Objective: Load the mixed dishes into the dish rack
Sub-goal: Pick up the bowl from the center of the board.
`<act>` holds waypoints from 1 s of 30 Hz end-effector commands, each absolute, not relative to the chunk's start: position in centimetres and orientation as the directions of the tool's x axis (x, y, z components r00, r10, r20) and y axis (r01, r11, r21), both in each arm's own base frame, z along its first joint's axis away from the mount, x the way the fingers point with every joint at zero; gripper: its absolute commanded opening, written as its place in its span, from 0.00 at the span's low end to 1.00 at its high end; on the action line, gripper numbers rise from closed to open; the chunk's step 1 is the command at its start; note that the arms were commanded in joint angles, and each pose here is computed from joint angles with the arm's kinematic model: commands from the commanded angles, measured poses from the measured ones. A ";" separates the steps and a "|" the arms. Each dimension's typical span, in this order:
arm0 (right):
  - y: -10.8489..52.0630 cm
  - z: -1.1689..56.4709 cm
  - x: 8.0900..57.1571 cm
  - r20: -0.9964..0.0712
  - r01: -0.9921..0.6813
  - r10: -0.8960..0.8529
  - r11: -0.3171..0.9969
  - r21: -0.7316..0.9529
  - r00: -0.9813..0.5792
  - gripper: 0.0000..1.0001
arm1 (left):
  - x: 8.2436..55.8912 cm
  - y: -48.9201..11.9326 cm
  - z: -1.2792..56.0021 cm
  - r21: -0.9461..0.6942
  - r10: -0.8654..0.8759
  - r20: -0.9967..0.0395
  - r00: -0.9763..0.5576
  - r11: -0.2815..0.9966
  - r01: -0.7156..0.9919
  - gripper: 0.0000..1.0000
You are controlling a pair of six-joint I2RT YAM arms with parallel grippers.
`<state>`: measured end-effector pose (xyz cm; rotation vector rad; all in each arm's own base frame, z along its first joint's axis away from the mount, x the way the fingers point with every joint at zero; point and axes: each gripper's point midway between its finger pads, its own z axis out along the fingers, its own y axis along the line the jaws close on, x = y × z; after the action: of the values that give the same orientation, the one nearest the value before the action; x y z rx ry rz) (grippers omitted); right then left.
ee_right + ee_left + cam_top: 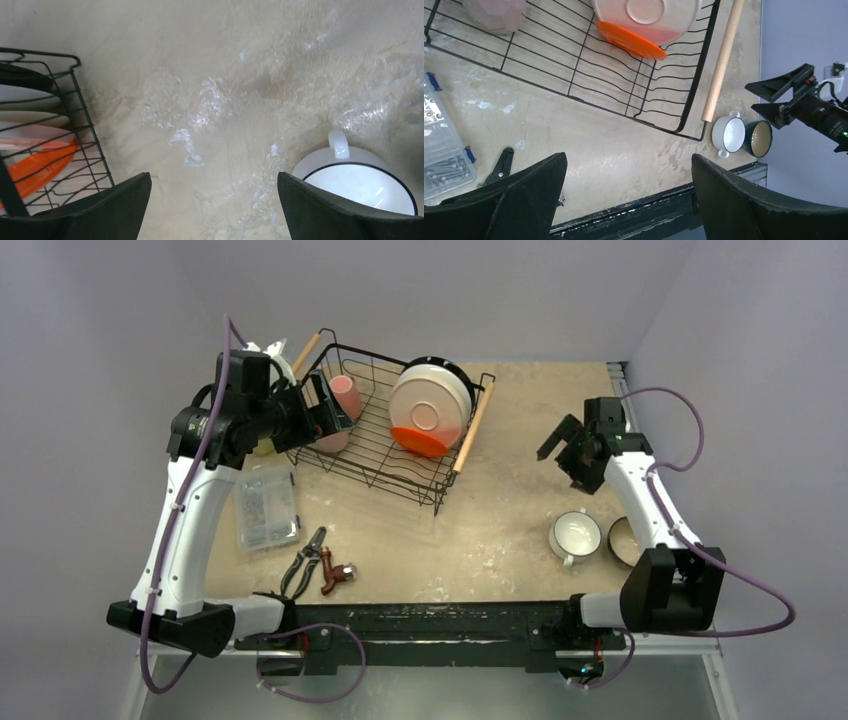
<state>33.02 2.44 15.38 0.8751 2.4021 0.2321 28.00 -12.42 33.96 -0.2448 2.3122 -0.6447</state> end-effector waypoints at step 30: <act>1.1 4.2 27.7 -0.380 0.563 0.576 0.811 0.159 -0.724 0.69 | 27.8 -13.5 34.8 -0.510 -0.294 -0.627 -0.722 0.855 0.095 0.94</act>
<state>26.30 0.92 4.01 0.8917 2.6435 0.0045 28.11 -13.23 33.97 -0.1818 2.3191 -0.6638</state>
